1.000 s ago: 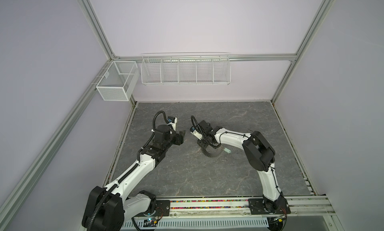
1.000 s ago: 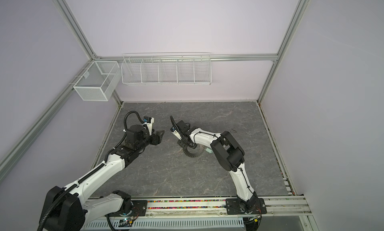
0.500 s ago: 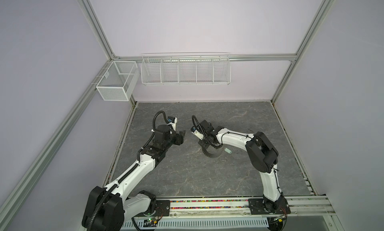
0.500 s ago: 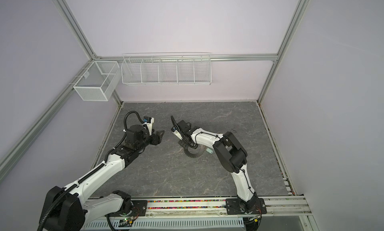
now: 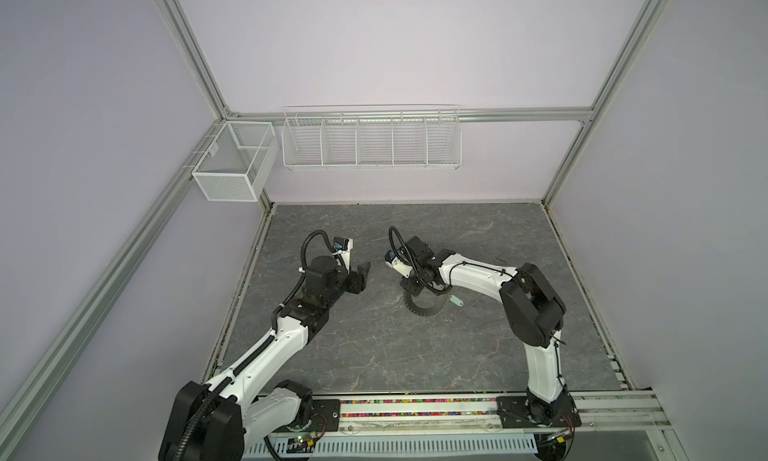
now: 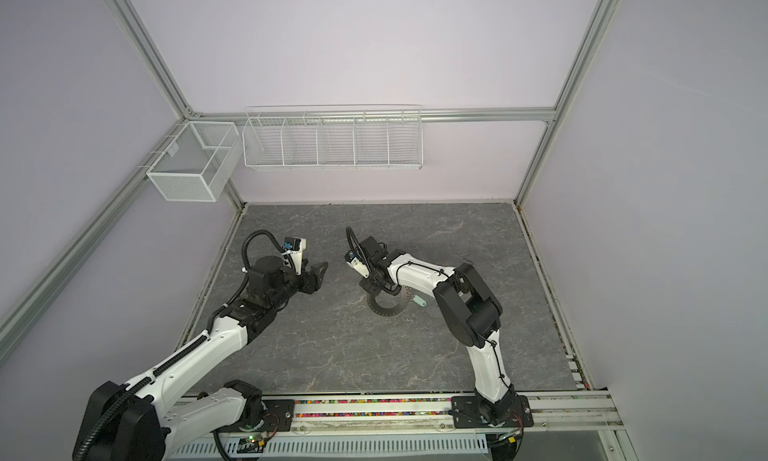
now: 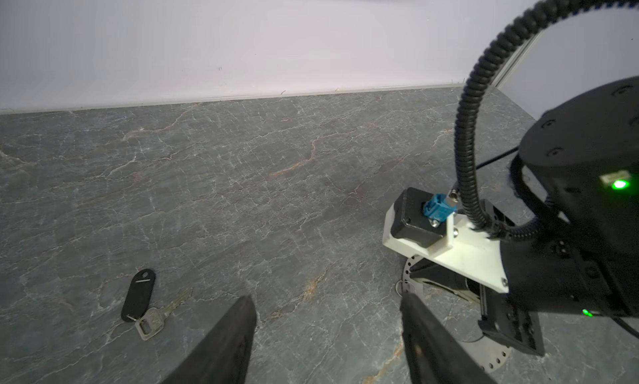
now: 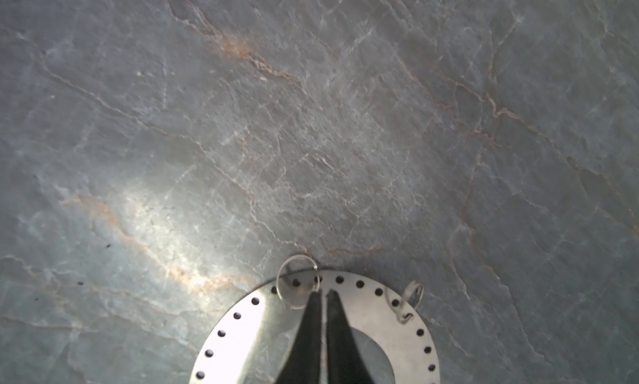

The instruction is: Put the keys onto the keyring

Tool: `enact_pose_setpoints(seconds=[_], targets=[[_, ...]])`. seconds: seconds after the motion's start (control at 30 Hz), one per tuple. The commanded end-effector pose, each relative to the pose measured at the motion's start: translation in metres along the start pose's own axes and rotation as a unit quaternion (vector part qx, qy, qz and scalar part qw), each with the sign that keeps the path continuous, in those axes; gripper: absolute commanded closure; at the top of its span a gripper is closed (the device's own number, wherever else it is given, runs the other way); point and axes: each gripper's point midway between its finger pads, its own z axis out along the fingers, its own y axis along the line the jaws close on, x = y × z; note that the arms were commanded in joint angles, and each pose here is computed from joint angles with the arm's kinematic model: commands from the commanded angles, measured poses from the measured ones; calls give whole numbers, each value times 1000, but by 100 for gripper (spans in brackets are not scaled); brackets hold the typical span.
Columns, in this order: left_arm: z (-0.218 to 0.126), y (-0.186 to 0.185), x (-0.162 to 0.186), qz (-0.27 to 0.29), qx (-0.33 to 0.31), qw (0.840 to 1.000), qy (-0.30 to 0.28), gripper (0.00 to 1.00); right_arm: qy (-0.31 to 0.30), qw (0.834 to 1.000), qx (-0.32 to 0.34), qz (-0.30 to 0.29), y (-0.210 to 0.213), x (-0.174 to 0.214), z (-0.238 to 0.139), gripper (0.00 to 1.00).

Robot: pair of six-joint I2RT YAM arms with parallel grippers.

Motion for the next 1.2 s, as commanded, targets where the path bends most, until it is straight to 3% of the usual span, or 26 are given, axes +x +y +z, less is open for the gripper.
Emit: enact_pose_setpoints(seconds=[0.0,0.07,0.17,0.37,0.63,1.17], targets=[[-2,-2,-8,5,8,1000,-18,33,-6,1000,-20,2,7,3,-8,86],[-2,-3,-7,5,11,1000,-17,33,-4,1000,-27,-1,9,3,-7,85],[-1,-5,-7,9,16,1000,-16,33,0,999,-32,-24,13,8,-6,73],[-2,-5,-5,16,18,1000,-17,33,-10,995,-15,-97,8,21,-8,63],[-1,-7,-7,19,22,999,-18,34,-34,982,-6,-183,6,17,-2,62],[3,-6,-3,22,23,999,-11,34,-31,979,-49,-194,12,13,8,63]])
